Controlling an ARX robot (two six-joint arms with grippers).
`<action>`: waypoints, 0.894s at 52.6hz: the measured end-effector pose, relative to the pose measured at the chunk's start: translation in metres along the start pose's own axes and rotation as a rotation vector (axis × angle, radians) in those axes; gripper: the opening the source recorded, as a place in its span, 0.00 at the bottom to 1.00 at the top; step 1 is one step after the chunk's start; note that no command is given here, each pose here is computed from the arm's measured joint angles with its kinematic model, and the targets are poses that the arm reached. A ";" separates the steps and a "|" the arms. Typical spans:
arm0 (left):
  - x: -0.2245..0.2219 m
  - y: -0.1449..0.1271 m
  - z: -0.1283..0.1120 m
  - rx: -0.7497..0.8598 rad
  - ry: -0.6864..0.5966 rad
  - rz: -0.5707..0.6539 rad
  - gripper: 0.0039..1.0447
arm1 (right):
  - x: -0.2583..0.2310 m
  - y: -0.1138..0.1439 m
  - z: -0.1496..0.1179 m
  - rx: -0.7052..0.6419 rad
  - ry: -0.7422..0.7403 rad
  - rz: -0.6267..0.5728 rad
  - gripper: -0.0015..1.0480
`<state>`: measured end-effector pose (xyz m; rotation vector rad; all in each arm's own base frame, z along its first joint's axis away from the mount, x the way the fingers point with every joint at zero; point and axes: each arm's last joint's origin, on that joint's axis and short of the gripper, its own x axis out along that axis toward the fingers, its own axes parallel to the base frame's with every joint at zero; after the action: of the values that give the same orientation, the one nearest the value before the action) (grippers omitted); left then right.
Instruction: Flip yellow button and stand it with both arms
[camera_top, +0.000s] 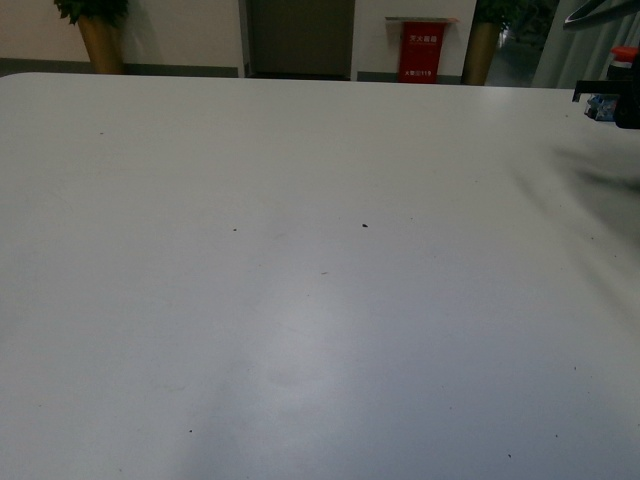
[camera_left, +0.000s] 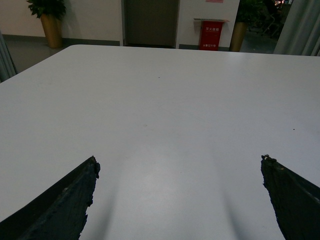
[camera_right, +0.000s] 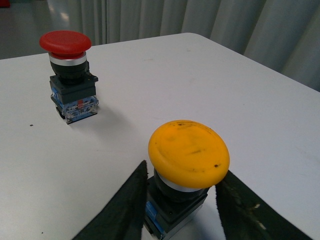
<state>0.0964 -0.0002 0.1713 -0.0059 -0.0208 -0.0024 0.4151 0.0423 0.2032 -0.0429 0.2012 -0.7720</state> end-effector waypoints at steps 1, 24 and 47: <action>0.000 0.000 0.000 0.000 0.000 0.000 0.94 | 0.000 0.000 0.000 0.000 0.000 0.000 0.41; 0.000 0.000 0.000 0.000 0.000 0.000 0.94 | -0.003 0.002 -0.001 -0.010 0.003 0.007 0.93; 0.000 0.000 0.000 0.000 0.000 0.000 0.94 | -0.033 -0.018 0.048 0.079 -0.077 0.035 0.93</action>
<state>0.0964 -0.0002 0.1713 -0.0059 -0.0208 -0.0024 0.3895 0.0510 0.2579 0.0061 0.0974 -0.7410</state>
